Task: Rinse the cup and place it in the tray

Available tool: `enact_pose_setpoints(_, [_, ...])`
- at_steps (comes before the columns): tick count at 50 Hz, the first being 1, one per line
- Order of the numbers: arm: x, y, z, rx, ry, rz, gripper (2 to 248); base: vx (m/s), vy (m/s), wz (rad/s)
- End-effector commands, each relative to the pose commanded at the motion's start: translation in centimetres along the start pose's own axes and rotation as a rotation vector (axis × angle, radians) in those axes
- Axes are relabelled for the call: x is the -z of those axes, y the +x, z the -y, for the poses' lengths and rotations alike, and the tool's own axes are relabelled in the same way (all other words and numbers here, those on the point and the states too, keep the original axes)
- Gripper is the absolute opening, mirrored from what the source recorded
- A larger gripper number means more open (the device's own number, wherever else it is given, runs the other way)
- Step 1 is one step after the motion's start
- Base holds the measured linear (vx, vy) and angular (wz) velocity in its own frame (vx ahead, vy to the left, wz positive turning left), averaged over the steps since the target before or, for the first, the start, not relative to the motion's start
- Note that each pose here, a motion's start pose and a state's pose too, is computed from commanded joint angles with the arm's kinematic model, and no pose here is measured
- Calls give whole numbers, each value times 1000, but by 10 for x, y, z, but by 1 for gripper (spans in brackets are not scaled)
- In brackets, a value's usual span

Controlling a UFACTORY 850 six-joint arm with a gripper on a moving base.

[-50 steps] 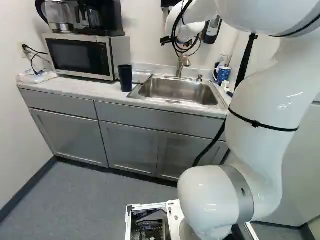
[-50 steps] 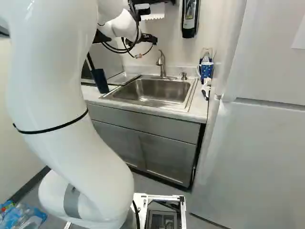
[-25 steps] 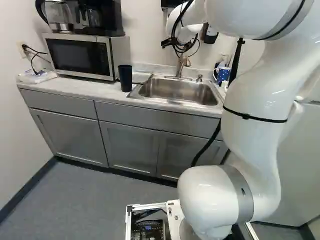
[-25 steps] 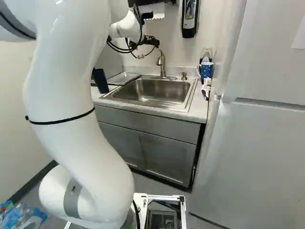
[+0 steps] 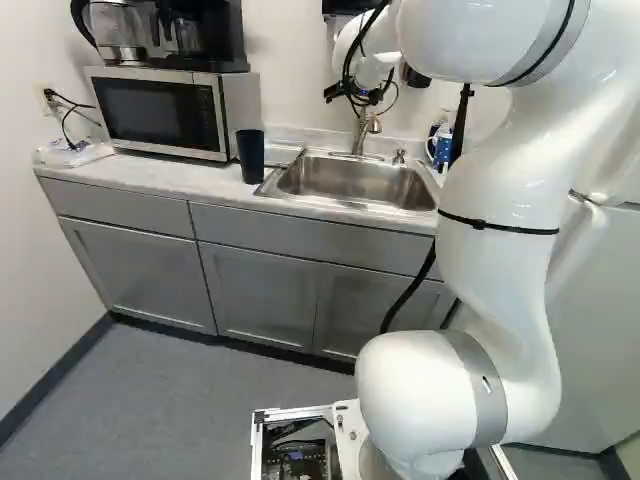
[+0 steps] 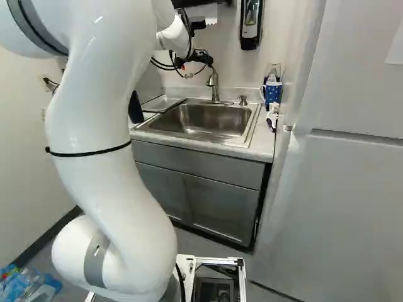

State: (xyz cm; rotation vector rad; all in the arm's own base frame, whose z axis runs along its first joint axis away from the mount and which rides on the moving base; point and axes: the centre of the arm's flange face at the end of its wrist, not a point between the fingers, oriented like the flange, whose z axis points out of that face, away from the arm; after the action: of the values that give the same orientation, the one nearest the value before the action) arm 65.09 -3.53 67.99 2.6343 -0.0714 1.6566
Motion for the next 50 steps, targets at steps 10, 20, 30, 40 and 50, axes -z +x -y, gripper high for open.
enact_pose_setpoints(10, [-9,1,-1,-1,-1,24,247,0,0,0])
enact_pose_setpoints(20, [-19,2,0,0,-1,43,247,0,0,0])
enact_pose_setpoints(30, [-29,4,0,0,0,61,247,0,0,0])
enact_pose_setpoints(40, [-39,6,1,0,1,65,247,0,0,0])
enact_pose_setpoints(50, [-49,10,1,1,1,58,247,0,0,0])
